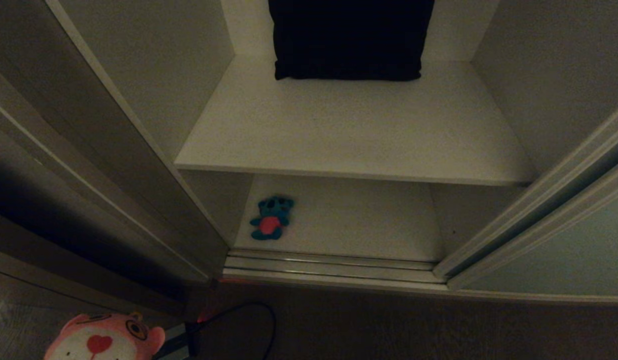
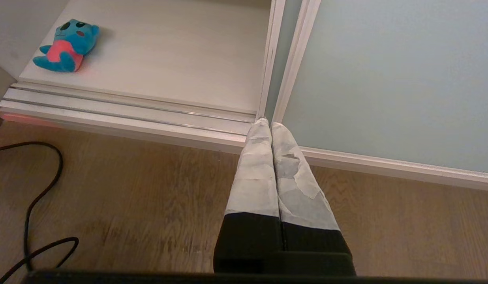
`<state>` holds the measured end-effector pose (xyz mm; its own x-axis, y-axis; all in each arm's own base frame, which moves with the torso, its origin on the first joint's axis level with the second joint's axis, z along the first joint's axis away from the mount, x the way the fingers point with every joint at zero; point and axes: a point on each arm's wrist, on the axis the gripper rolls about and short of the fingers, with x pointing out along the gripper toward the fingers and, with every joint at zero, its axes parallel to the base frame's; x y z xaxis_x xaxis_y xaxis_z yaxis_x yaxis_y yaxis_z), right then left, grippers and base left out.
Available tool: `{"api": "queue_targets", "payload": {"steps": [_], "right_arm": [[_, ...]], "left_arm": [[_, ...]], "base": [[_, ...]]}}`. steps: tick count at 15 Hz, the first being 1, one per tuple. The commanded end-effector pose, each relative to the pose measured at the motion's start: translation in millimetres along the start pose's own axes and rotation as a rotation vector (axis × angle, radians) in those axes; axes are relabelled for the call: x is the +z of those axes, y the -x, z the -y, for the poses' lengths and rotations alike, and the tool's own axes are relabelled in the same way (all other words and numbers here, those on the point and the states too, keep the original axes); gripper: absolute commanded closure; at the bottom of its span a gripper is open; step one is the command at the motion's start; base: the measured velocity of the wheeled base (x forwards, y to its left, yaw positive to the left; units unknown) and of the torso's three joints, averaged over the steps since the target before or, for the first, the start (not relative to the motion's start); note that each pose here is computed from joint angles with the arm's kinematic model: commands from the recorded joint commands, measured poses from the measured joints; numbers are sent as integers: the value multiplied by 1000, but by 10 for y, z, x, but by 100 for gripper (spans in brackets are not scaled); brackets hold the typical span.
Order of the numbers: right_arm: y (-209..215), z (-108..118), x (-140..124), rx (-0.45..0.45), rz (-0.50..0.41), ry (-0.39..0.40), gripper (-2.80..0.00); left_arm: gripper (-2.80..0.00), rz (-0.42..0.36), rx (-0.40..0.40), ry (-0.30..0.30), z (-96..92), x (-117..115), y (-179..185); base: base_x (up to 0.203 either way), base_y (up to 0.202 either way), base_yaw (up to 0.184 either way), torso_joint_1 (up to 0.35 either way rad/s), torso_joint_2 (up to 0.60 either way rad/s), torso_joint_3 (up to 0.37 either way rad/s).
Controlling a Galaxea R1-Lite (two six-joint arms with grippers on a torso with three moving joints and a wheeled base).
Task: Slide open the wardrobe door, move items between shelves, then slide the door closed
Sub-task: Place the pink doll on the lower shelf
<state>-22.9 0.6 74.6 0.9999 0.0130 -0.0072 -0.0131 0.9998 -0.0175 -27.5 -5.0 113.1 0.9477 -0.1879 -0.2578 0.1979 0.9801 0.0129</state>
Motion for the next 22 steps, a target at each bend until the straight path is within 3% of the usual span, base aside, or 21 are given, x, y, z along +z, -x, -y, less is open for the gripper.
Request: {"api": "queue_targets", "payload": {"steps": [1,5,9,10,13,16,18,22], "right_arm": [[-3,0,-12,1,-3,1,0],[-3,0,-12,1,-3,1,0],[-3,0,-12,1,-3,1,0],[-2,0,-8,1,-2,1,0],[-3,0,-12,1,-3,1,0],[-3,0,-12,1,-3,1,0],[-3,0,-12,1,-3,1,0],[-2,0,-10,1,-3,1,0]], "left_arm": [[0,160,-14,-13,18,-202,33],[0,209,-14,-1,14,-223,10],[0,209,-18,90,12,-229,3],[0,209,0,76,7,-233,1],[0,232,68,-46,-12,-270,-53],[0,253,92,-54,-20,-269,-66],[0,216,197,-54,-48,-350,-112],[0,242,187,-62,-47,-346,-122]], "base": [[0,0,0,0,0,0],[0,0,0,0,0,0],[0,0,0,0,0,0],[0,0,0,0,0,0],[0,0,0,0,0,0],[0,0,0,0,0,0],[0,0,0,0,0,0],[0,0,0,0,0,0]]}}
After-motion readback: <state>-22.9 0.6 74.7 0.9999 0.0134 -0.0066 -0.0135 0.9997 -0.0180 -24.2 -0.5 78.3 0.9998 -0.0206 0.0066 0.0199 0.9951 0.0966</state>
